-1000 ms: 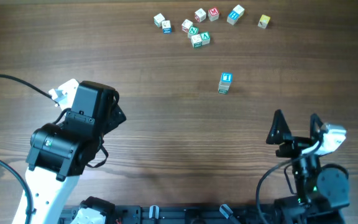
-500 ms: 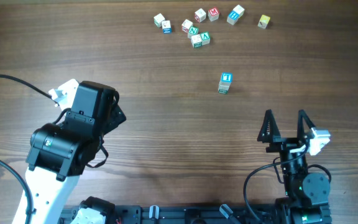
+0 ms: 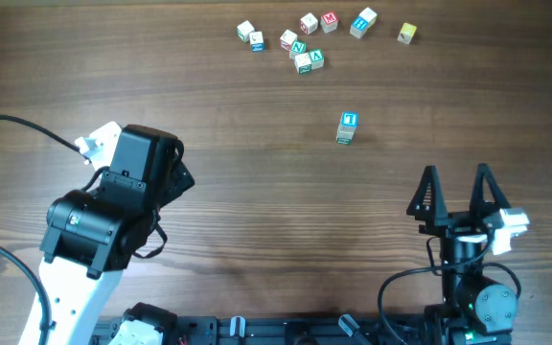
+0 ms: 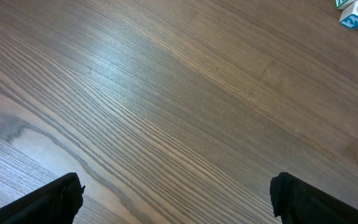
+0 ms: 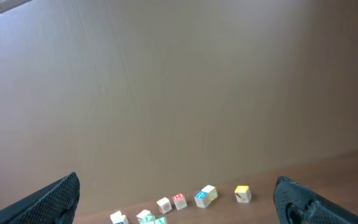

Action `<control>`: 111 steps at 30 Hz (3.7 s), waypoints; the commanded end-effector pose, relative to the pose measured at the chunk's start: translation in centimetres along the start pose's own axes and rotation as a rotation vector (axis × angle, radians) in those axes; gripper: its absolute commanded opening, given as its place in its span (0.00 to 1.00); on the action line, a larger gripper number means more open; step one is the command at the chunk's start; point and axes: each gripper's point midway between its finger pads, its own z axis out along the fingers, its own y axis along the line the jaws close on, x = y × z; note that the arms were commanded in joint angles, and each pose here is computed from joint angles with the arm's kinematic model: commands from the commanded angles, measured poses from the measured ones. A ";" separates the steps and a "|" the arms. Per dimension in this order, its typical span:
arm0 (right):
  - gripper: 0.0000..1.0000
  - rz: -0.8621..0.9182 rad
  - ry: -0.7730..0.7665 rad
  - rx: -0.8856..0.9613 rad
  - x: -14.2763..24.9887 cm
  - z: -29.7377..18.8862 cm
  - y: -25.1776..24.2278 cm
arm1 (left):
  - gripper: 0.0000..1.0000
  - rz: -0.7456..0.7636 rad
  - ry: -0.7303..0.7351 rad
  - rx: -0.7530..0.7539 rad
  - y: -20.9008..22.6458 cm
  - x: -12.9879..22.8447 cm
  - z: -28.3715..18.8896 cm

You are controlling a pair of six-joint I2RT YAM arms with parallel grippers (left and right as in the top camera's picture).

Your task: Form a tower

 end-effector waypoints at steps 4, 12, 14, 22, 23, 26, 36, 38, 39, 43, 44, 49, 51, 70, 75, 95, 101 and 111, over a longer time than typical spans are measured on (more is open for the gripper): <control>1.00 -0.053 0.086 0.060 2.2 -0.2 -1.3 | 1.00 -0.017 0.001 -0.005 0.2 0.0 0.2; 1.00 -0.061 0.216 0.078 5.3 -0.7 -2.0 | 1.00 -0.017 0.001 -0.005 0.2 0.0 0.2; 1.00 -0.066 0.265 0.092 6.4 -1.0 -2.4 | 1.00 -0.017 0.001 -0.005 0.2 0.0 0.2; 1.00 -0.120 0.306 0.079 7.3 -1.3 -2.4 | 1.00 -0.017 0.001 -0.005 0.2 0.0 0.2; 1.00 -0.192 0.319 0.038 7.5 -1.3 -1.9 | 1.00 -0.017 0.001 -0.005 0.2 0.0 0.2; 1.00 -0.243 0.351 -0.087 8.3 -1.6 -0.1 | 1.00 -0.017 0.001 -0.005 0.2 0.0 0.2; 1.00 -0.241 0.354 -0.105 8.4 -1.6 0.2 | 1.00 -0.017 0.001 -0.005 0.2 0.0 0.2; 1.00 -0.241 0.354 -0.105 8.4 -1.6 0.2 | 1.00 -0.017 0.001 -0.005 0.2 0.0 0.2; 1.00 -0.241 0.355 -0.105 8.4 -1.6 0.2 | 1.00 -0.017 0.001 -0.005 0.2 0.0 0.2; 1.00 -0.241 0.356 -0.105 8.4 -1.6 0.2 | 1.00 -0.017 0.001 -0.005 0.2 0.0 0.2; 1.00 -0.241 0.357 -0.105 8.5 -1.6 0.2 | 1.00 -0.017 0.001 -0.005 0.2 0.0 0.2; 1.00 -0.241 0.358 -0.104 8.5 -1.6 0.2 | 1.00 -0.013 0.006 -0.011 0.3 0.1 0.2; 1.00 -0.241 0.358 -0.104 8.5 -1.6 0.2 | 1.00 -0.015 0.007 -0.013 0.4 0.1 0.2; 1.00 -0.241 0.358 -0.104 8.5 -1.6 0.2 | 1.00 -0.049 -0.440 0.334 4.3 2.9 3.0; 1.00 -0.241 0.357 -0.105 8.5 -1.6 0.2 | 1.00 -0.036 -0.604 0.423 3.4 2.3 4.0; 1.00 -0.241 0.358 -0.104 8.5 -1.6 0.2 | 1.00 0.048 -0.850 0.423 3.4 1.7 7.2; 1.00 -0.241 0.357 -0.105 8.5 -1.6 0.2 | 1.00 0.069 -0.823 0.445 2.9 2.2 7.5; 1.00 -0.241 0.357 -0.105 8.5 -1.6 0.2 | 1.00 0.095 -0.807 0.498 2.0 2.6 7.3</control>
